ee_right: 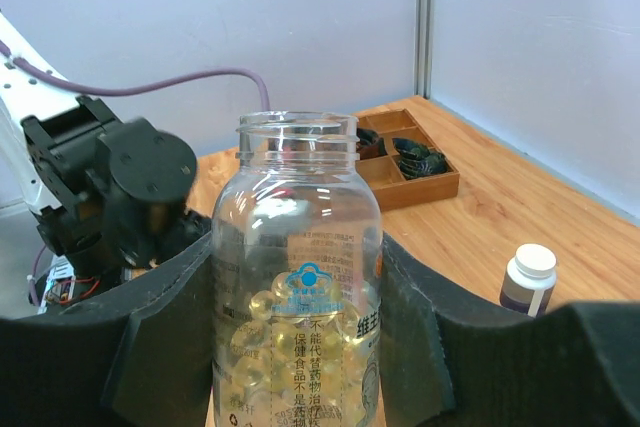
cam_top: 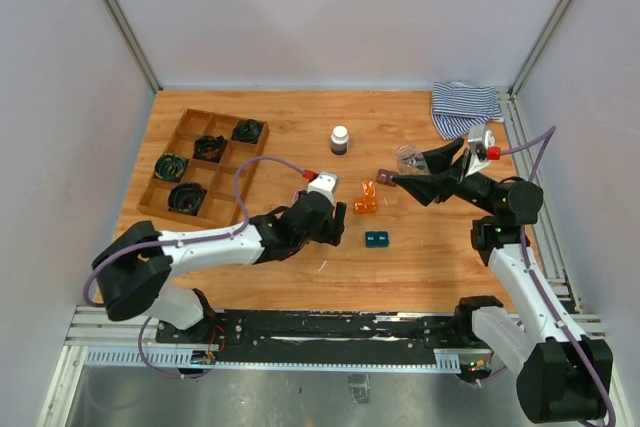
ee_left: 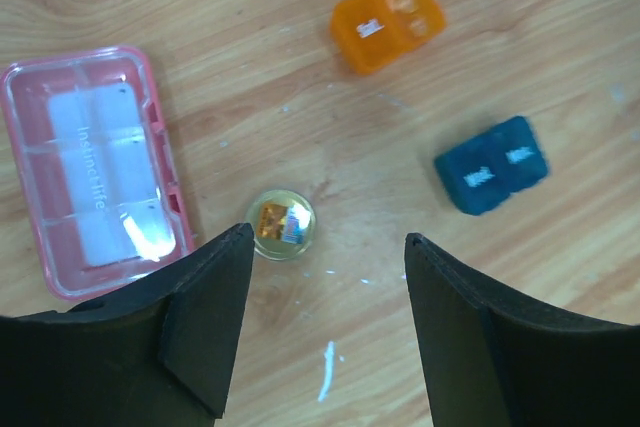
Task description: Sort the pills into containers
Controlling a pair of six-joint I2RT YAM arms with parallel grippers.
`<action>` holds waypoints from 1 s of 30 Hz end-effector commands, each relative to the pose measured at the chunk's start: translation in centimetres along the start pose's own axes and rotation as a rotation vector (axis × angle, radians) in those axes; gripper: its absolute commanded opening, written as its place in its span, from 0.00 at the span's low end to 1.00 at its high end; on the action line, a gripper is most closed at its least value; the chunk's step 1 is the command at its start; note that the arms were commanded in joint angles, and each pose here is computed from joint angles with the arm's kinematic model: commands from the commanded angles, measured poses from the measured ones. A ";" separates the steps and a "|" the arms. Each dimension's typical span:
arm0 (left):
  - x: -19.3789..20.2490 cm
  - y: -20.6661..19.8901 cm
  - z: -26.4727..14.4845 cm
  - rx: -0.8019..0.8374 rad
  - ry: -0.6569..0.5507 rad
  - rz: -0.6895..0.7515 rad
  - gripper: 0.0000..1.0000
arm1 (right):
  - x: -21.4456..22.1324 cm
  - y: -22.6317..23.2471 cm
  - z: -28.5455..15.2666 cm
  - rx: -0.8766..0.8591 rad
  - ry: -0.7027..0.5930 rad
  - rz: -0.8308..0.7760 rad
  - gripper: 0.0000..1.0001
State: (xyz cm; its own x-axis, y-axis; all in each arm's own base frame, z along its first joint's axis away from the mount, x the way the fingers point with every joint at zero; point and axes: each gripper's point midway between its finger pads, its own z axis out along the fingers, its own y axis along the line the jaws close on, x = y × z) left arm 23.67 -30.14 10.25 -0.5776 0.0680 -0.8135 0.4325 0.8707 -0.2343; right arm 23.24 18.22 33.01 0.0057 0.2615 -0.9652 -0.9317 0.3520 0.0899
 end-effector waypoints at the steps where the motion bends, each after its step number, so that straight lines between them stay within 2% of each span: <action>1: 1.9 2.7 1.7 -0.179 0.104 0.110 0.69 | -1.4 -0.1 -0.3 0.020 -0.050 -0.038 0.02; 8: 2.8 2.9 4.4 -0.235 0.189 0.195 0.70 | -1.0 -0.4 -0.3 0.027 -0.045 -0.030 0.02; 15: 3.5 3.1 5.6 -0.253 0.224 0.211 0.70 | -1.0 -0.6 -0.4 0.035 -0.045 -0.025 0.02; 18: 3.7 3.5 5.7 -0.258 0.233 0.205 0.64 | -1.0 -0.6 -0.5 0.036 -0.046 -0.025 0.02; 30: 5.0 3.5 5.6 -0.240 0.273 0.183 0.58 | -1.1 -0.6 -0.5 0.039 -0.051 -0.022 0.02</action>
State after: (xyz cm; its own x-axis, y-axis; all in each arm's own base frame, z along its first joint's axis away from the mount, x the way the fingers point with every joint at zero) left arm 26.22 -29.40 2.73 -0.6710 0.3380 -0.6599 0.3961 0.9158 0.0663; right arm 23.61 17.76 33.00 -0.0105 0.2829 -0.9591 -0.9217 0.3691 0.1190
